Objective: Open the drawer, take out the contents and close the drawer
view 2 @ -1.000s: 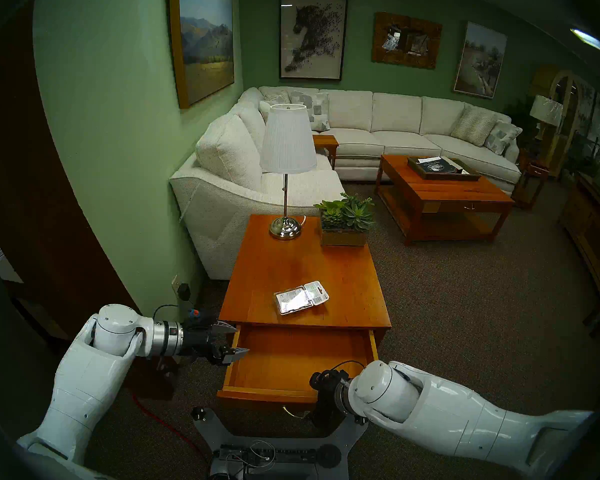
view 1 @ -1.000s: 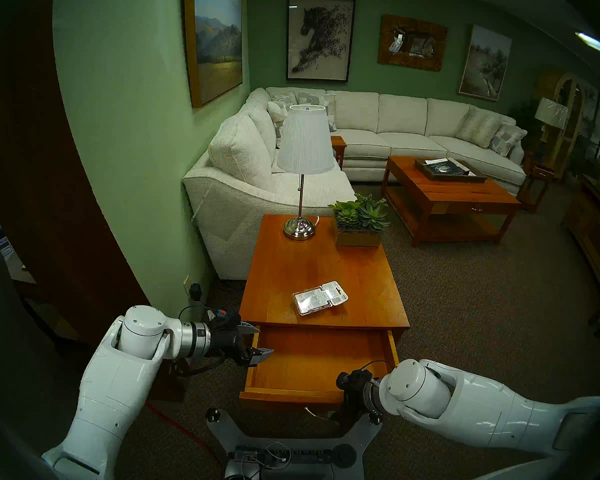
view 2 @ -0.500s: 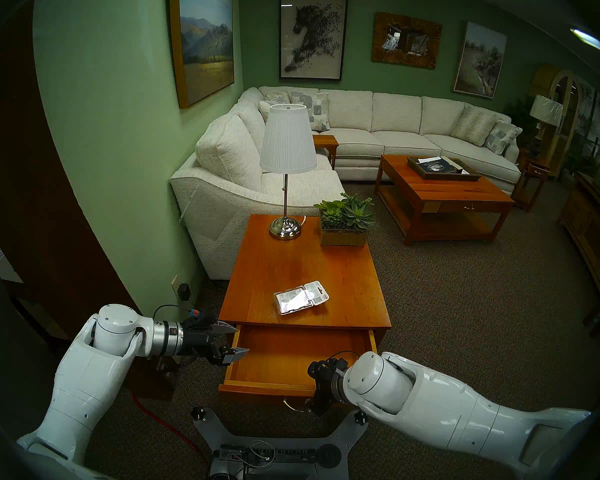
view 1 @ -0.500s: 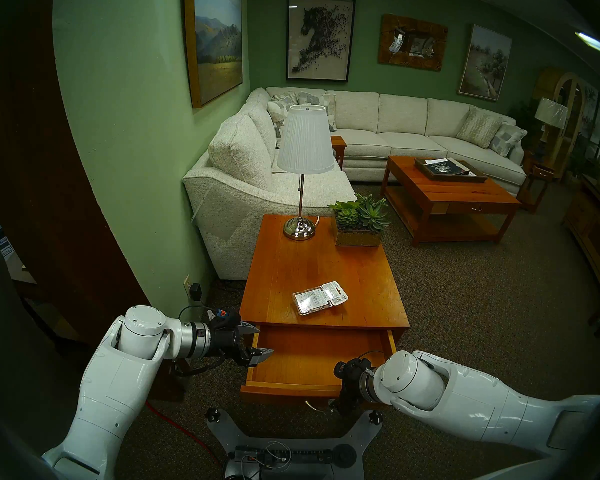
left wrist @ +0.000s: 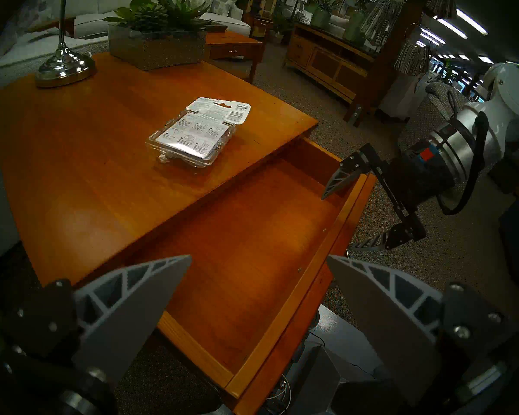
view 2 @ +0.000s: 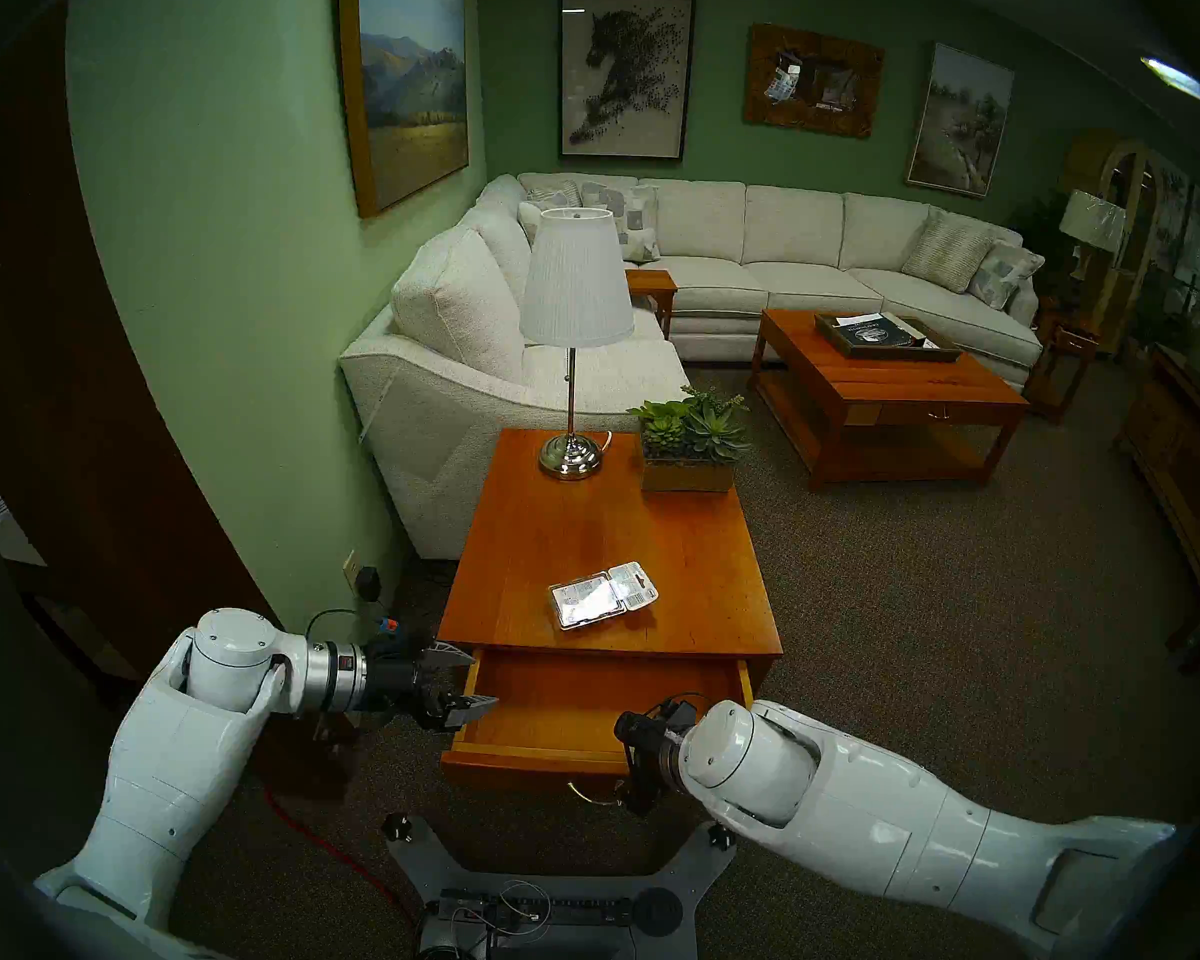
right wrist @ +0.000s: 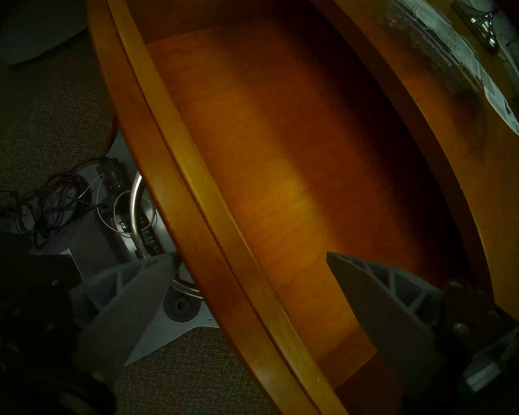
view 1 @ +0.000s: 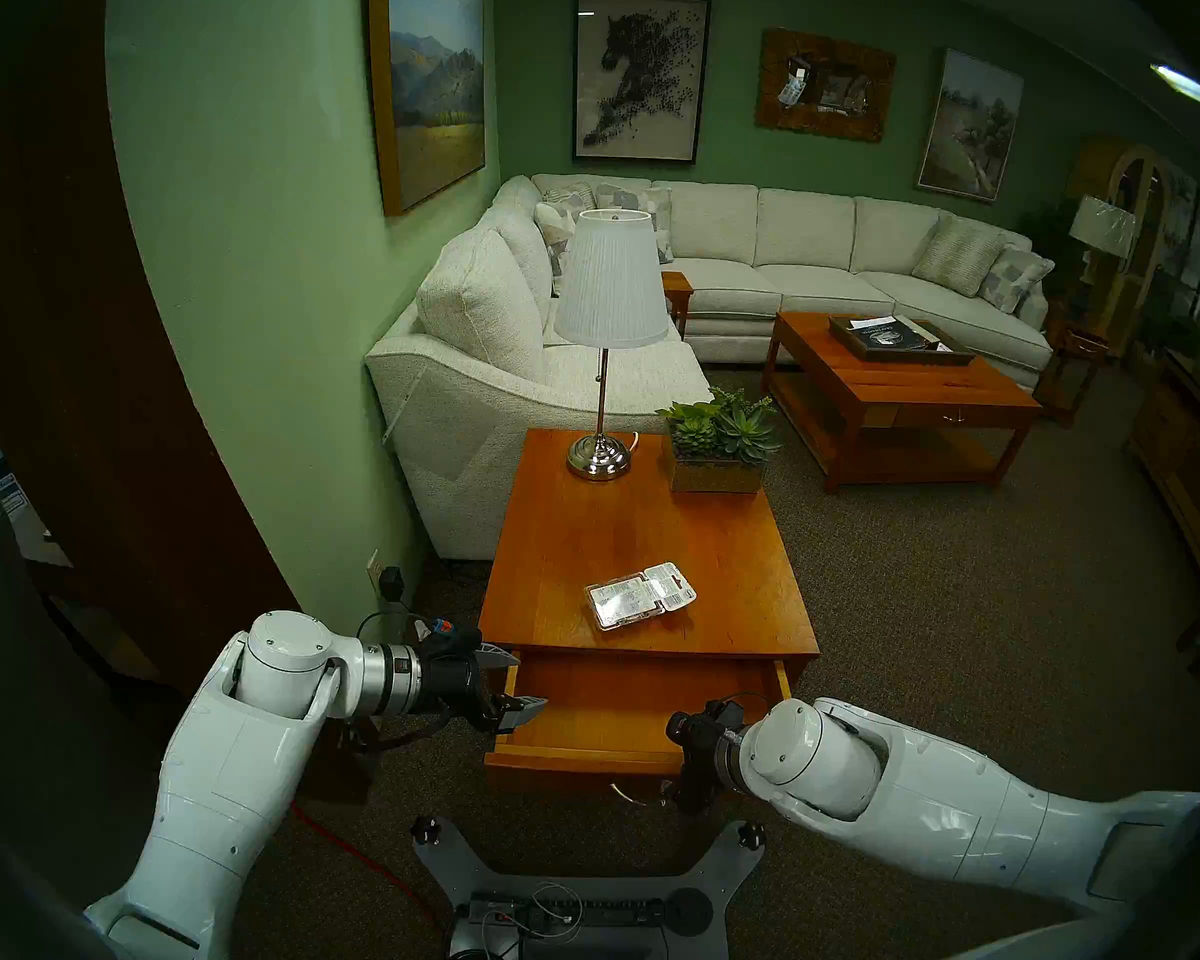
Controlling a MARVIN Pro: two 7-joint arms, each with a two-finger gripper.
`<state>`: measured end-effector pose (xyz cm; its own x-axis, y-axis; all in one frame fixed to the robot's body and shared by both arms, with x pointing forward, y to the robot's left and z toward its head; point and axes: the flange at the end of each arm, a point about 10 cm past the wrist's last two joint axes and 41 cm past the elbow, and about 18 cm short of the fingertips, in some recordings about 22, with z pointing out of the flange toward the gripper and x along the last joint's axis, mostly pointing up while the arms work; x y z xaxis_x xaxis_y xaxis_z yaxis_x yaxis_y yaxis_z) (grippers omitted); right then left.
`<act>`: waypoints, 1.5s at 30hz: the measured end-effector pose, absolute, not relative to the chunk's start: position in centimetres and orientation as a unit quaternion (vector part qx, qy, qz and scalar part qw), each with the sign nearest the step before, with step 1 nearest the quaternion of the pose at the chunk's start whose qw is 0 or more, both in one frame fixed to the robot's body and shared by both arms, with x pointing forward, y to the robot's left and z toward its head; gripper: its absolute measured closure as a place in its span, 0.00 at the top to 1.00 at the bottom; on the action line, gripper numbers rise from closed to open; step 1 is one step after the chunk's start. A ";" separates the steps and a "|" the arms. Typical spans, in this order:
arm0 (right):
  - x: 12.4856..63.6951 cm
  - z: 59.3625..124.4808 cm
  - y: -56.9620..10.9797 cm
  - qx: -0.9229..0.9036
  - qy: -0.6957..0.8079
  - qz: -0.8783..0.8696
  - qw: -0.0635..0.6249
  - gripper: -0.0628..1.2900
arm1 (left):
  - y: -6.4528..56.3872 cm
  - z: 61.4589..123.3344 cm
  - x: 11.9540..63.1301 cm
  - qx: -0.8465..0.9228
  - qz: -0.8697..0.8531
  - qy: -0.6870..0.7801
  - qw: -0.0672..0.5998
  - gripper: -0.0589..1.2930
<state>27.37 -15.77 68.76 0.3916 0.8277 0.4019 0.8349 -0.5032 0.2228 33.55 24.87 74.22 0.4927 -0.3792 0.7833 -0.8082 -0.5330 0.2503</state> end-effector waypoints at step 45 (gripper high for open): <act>27.7 72.4 -14.5 -0.802 -0.500 -0.324 -0.049 0.96 | 24.9 74.2 33.6 0.805 0.343 -0.369 0.312 0.96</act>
<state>27.74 -14.55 72.41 0.2899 0.8333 0.4707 0.7697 -0.4953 0.4028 33.56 24.87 74.22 0.4927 -0.3792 0.7833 -0.8081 -0.5333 0.2502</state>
